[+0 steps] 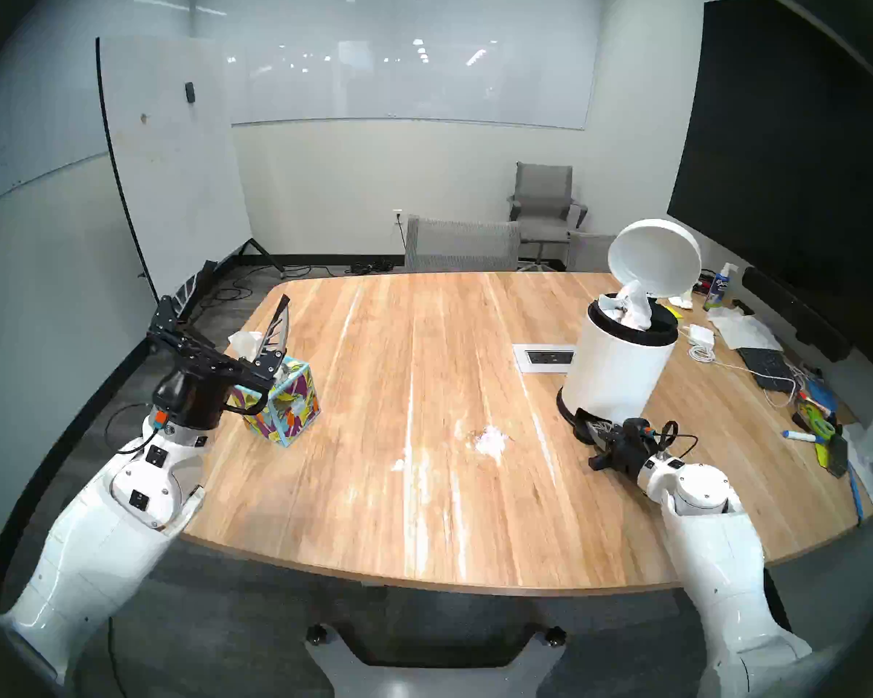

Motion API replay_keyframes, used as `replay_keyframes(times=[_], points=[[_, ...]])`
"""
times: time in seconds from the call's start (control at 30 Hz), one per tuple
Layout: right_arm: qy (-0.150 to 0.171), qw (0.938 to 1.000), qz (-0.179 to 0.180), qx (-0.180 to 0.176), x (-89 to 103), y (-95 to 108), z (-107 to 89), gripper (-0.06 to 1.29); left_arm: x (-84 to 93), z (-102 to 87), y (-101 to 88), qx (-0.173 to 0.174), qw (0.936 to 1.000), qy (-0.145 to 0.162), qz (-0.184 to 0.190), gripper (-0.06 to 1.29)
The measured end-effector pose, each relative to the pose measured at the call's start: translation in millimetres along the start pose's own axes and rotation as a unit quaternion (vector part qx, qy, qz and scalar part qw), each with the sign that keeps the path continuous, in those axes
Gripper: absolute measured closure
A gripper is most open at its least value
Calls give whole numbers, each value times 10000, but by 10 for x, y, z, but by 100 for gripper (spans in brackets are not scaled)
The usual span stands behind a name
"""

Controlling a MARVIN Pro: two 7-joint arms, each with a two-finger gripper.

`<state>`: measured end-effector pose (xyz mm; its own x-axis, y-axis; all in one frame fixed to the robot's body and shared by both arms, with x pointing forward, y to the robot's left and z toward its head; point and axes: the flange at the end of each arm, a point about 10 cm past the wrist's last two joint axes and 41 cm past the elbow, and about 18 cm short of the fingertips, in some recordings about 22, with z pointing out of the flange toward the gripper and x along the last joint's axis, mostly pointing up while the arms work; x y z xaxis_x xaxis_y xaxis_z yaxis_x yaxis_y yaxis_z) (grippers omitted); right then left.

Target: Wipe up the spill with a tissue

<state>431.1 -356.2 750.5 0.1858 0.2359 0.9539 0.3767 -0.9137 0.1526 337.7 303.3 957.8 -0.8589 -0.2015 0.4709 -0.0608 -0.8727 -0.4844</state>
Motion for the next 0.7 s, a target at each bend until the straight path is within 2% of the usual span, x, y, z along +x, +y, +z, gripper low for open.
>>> replay_keyframes(times=[0.43,0.7], points=[[-24,10000,-17,42,9,20,3,125,435,-32,-43,92,9998,172,-67,-3],[-69,9999,-38,97,27,22,16,125,587,-106,-92,196,9997,131,-23,-3]])
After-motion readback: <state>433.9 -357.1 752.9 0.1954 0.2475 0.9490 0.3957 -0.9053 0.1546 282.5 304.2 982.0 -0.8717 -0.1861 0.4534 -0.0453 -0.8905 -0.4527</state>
